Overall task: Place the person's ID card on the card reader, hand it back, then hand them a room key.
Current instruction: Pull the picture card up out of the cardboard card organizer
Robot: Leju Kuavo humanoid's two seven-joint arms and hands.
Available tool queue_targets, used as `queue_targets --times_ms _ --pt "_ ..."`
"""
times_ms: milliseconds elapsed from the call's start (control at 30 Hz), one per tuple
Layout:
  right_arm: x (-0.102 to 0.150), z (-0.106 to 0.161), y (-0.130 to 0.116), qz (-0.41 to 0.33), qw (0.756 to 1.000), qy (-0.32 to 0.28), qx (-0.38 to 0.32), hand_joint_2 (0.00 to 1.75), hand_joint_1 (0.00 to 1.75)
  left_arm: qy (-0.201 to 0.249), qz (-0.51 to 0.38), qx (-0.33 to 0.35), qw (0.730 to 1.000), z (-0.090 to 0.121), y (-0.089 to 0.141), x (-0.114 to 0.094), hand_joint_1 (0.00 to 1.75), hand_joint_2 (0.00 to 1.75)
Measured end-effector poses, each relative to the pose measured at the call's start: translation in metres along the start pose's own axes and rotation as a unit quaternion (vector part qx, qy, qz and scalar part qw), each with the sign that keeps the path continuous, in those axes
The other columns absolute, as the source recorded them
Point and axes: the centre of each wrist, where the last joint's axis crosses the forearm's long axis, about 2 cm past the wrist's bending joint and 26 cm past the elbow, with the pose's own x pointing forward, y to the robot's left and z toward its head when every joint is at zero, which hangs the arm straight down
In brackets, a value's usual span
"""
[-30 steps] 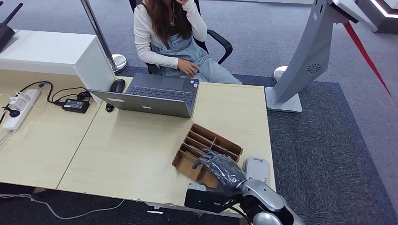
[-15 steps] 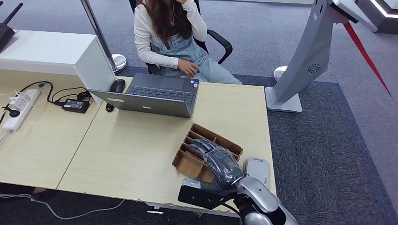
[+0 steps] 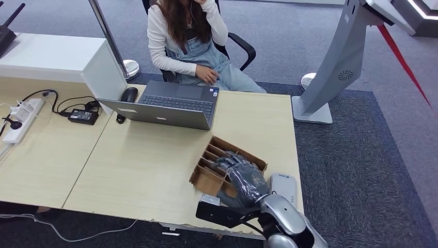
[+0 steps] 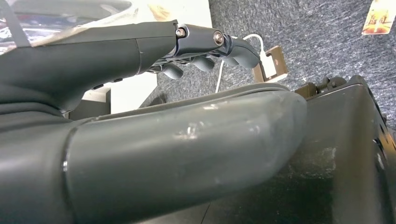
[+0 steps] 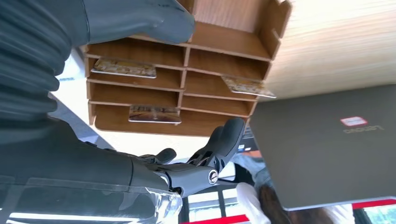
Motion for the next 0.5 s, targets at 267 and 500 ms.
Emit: queue_targets --times_ms 267,500 --pt "-0.008 -0.006 0.003 0.016 1.0 0.002 -0.013 1.75 0.55 0.003 -0.005 0.001 1.0 0.0 0.0 0.0 0.0 0.0" --pt "-0.016 -0.012 0.007 0.02 1.0 0.016 -0.012 1.75 0.6 0.003 -0.007 0.001 1.0 0.0 0.0 0.0 0.0 0.0"
